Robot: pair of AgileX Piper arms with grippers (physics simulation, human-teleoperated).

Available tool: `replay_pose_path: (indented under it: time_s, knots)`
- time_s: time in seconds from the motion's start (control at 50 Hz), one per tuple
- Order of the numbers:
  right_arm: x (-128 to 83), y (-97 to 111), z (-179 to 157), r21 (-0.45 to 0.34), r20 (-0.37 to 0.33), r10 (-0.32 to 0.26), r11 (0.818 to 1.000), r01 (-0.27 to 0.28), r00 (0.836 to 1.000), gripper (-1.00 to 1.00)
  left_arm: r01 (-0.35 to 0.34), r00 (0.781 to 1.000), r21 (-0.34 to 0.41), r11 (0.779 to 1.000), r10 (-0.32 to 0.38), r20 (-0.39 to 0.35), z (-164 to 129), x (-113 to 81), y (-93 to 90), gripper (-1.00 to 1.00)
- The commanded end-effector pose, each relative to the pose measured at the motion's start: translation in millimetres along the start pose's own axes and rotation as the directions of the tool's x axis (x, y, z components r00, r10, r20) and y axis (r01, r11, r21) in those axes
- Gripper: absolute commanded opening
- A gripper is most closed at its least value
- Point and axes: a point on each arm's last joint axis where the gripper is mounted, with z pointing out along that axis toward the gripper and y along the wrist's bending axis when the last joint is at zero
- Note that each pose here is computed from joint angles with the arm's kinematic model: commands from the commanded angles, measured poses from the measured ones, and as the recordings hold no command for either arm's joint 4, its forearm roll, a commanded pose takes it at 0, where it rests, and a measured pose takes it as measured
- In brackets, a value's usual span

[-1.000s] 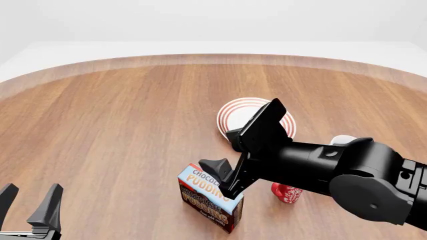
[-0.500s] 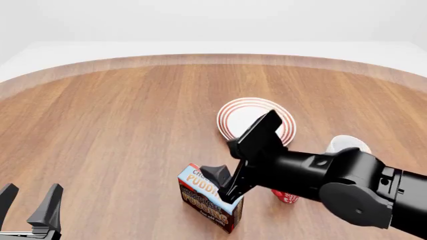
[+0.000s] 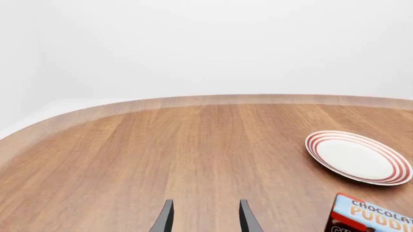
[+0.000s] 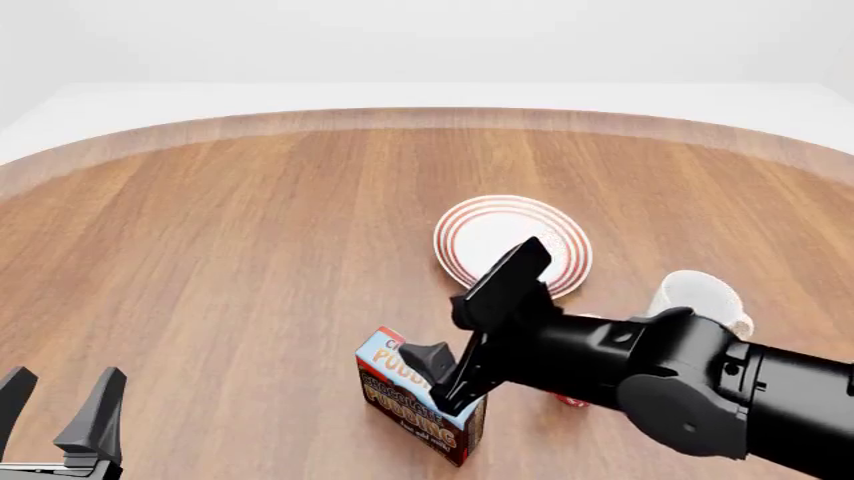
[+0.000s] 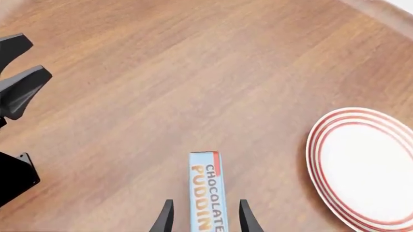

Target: Put the chocolate pudding to the right of the plate.

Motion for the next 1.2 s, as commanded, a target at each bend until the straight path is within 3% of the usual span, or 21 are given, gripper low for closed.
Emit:
replay_pose_path:
  time_s: [0.02,1.2]
  knots:
    - [4.3,0.0,4.9,0.0,-0.012,-0.006,1.0,0.006,1.0,1.0,0.0,1.0,0.0,1.0,0.0,0.0,0.0,0.0,0.0,1.0]
    - [56.8,-8.8,43.3,0.03,-0.122,0.041,0.999,-0.038,0.992,1.0,0.0,1.0,0.0,1.0,0.0,-0.001,-0.1,0.2,0.0,1.0]
